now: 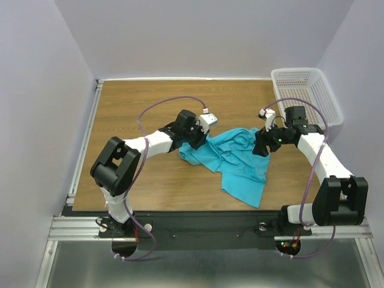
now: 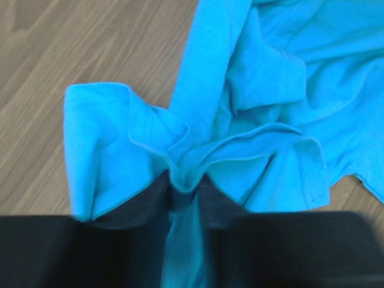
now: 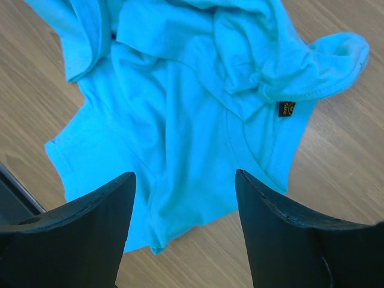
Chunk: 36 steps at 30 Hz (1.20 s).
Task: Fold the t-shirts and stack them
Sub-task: Flatten the tshirt out
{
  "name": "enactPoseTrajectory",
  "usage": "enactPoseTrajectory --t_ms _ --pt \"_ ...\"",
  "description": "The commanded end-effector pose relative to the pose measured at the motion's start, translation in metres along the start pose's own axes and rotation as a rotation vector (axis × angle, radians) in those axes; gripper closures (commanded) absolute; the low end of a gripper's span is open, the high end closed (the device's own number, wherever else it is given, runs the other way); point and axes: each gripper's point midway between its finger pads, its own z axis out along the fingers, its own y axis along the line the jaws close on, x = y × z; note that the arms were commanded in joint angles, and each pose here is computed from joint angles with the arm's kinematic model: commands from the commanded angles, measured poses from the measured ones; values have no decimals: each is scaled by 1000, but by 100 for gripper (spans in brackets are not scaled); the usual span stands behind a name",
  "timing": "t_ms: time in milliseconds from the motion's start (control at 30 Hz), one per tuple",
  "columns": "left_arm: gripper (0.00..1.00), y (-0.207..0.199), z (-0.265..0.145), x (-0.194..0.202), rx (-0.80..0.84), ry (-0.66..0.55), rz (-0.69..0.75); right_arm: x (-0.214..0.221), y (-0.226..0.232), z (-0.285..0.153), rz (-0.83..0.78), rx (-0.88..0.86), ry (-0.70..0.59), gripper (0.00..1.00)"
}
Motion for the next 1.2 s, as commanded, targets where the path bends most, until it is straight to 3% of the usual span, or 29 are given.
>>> enactPoseTrajectory --t_ms 0,33,133,233,267,400,633,733,867,967,1000,1033,1100,1133,1167 --pt "88 -8 1 -36 64 -47 45 -18 5 -4 3 -71 -110 27" --pt "99 -10 1 -34 72 -38 39 -16 3 -5 10 -68 -115 27" --pt "100 0 -13 -48 12 -92 -14 -12 2 -5 27 -77 -128 27" --pt "100 33 -53 -69 -47 -243 -207 -9 -1 -5 57 -79 -144 28" --pt "100 54 -80 -79 -70 -317 -339 -4 -1 -3 74 -81 -140 28" --pt "100 93 -115 -65 -71 -411 -547 3 -3 2 99 -87 -139 28" --pt "100 146 -103 -47 -68 -413 -775 5 -1 4 109 -108 -139 28" --pt "100 182 -99 -43 -151 -430 -868 7 0 5 109 -109 -136 28" --pt "100 232 -132 -38 -367 -530 -963 4 -8 4 101 -77 -133 28" --pt "100 248 -154 -35 -470 -583 -985 -14 -22 3 86 -50 -159 28" --pt "97 257 -162 -31 -511 -596 -993 -15 -28 8 100 -55 -149 28" --pt "83 259 -167 -33 -517 -611 -988 -30 -35 6 93 -48 -168 28" --pt "68 264 -176 -33 -512 -619 -977 -43 -42 8 89 -56 -178 28" --pt "48 263 -181 -40 -500 -632 -956 -41 -49 17 110 -57 -153 28" --pt "38 261 -185 -43 -498 -637 -938 -45 -54 19 107 -46 -147 28"
